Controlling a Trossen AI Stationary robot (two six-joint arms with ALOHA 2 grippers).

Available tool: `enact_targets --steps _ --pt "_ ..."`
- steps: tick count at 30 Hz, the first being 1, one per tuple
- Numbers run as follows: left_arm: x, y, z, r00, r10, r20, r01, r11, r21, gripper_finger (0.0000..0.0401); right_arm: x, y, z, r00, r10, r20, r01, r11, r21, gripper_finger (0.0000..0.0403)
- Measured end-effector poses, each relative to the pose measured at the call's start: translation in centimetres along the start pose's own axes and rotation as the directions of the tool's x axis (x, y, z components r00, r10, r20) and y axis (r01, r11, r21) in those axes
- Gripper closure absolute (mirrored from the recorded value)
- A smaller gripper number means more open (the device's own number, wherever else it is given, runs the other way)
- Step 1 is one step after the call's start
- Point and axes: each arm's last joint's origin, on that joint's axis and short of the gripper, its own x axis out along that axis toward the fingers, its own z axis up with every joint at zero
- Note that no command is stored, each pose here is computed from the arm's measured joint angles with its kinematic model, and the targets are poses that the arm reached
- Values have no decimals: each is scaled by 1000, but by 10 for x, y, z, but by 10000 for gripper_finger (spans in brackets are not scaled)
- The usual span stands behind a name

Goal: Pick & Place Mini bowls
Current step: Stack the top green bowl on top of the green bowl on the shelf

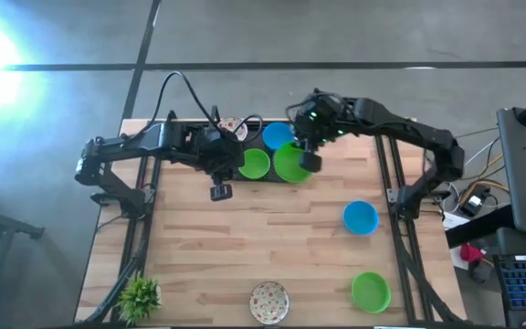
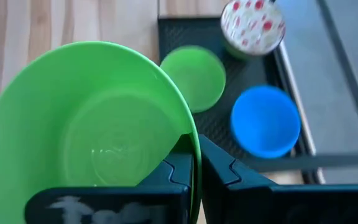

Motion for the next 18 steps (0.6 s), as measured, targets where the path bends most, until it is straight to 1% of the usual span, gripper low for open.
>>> enact_targets --steps 5,8,13,18 --pt "-7 1 -4 1000 1 -3 -2 999 -40 348 23 -16 30 999 -21 34 22 1000 -19 394" --pt "-15 4 -8 999 40 18 -39 996 -83 348 36 -29 43 999 -17 37 18 999 -28 394" --pt "-33 9 -15 992 107 66 -96 982 -160 348 60 -52 54 998 57 24 -56 998 -24 394" --pt "-41 12 -17 982 165 95 -142 968 -208 348 88 -67 61 998 64 15 -65 998 25 394"
